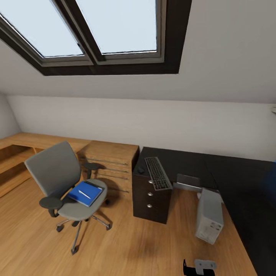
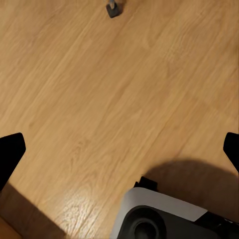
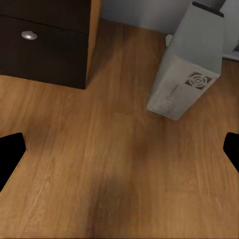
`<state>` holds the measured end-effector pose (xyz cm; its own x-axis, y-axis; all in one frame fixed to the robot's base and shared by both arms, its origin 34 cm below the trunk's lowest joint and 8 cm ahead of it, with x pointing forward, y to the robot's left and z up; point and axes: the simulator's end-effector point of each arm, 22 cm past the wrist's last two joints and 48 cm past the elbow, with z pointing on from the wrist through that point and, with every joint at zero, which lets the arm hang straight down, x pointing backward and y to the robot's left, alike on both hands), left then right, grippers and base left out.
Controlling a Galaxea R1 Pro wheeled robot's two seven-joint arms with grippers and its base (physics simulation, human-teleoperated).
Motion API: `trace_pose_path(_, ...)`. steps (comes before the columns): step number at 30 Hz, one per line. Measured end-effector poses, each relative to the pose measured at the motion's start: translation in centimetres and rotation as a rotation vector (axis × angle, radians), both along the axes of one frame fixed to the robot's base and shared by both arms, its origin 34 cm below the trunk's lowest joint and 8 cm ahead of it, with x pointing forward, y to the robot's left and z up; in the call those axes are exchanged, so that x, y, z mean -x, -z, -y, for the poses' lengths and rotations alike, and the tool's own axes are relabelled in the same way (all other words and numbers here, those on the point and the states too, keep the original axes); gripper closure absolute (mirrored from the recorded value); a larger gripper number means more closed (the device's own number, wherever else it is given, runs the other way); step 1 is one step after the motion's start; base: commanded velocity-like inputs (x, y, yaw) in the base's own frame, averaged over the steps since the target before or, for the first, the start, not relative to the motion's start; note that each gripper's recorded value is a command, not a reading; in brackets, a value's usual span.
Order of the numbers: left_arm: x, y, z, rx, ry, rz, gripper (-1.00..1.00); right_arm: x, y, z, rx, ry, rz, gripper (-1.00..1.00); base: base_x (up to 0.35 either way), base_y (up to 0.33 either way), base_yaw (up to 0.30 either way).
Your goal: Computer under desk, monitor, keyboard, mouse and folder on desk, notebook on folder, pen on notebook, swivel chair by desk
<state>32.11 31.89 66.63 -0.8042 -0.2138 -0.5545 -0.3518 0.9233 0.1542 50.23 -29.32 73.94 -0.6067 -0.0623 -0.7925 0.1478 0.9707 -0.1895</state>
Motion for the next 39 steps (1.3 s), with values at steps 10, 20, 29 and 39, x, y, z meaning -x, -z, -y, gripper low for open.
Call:
trace_pose_path(10,-0.7,-0.5,0.0,-0.004,-0.006,0.042,-1.0,0.6,0.6,-0.9,-0.018,-0.024,-0.018,-1.0,0.316,0.18,0.0)
trace_pose_path(20,-0.8,-0.4,1.3,0.013,-0.008,0.047,-1.0,0.0,-0.2,-1.0,-0.023,-0.02,0.027,-1.0,0.153,0.084,-0.095)
trace_pose_path(29,-1.2,-0.5,2.3,0.017,0.024,0.054,-1.0,-0.2,-0.5,-1.3,-0.029,-0.02,0.044,-1.0,0.004,0.002,-0.253)
trace_pose_path(39,-16.6,-14.4,12.9,0.168,-0.043,0.199,-1.0,-12.3,-11.4,-1.0,-0.139,0.1,0.377,-1.0,0.0,0.0,-0.021)
